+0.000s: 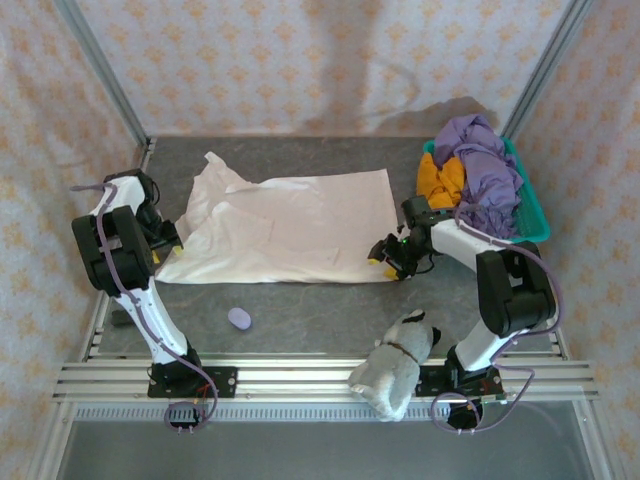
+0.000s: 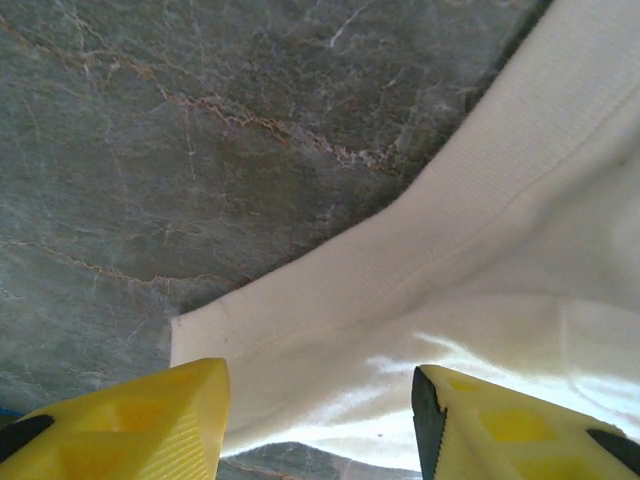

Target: Fold and stack the t-shirts

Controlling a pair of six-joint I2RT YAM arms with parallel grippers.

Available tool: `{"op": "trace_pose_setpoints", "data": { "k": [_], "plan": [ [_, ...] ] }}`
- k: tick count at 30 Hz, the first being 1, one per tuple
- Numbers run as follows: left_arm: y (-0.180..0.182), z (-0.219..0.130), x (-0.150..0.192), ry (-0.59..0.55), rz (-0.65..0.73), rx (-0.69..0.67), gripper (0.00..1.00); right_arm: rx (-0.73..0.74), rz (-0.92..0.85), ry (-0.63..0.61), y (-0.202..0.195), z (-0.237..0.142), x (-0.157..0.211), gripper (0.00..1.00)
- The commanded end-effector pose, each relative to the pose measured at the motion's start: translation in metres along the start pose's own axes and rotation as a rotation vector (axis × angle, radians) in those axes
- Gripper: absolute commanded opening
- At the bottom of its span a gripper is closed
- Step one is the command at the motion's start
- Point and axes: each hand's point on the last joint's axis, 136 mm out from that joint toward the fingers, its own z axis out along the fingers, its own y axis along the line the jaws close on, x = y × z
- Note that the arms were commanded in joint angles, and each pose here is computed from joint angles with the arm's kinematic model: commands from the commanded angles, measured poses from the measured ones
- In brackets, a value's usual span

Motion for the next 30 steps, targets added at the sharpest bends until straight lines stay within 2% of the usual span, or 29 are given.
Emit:
{"op": "trace_pose_setpoints", "data": {
  "k": [1, 4, 9, 17, 23, 30],
  "plan": [
    [0.008, 0.006, 0.002, 0.013, 0.009, -0.03, 0.48, -0.005, -0.019, 0.012, 0.004, -0.001, 0.001, 0.52],
    [0.01, 0.012, 0.004, 0.023, 0.009, -0.041, 0.42, -0.01, -0.012, 0.02, 0.002, 0.002, 0.003, 0.52],
    [0.014, 0.022, 0.008, 0.04, -0.008, -0.067, 0.27, -0.007, -0.005, 0.016, -0.002, 0.0, 0.005, 0.52],
    [0.012, -0.002, 0.014, -0.029, -0.032, -0.028, 0.06, -0.035, 0.101, 0.04, -0.017, 0.013, 0.016, 0.52],
    [0.017, -0.021, 0.029, -0.059, -0.06, -0.036, 0.0, -0.009, 0.12, 0.051, -0.036, 0.022, 0.024, 0.52],
    [0.032, -0.018, 0.056, 0.002, -0.081, -0.102, 0.0, 0.051, 0.143, 0.032, -0.054, 0.024, 0.02, 0.52]
  ]
}}
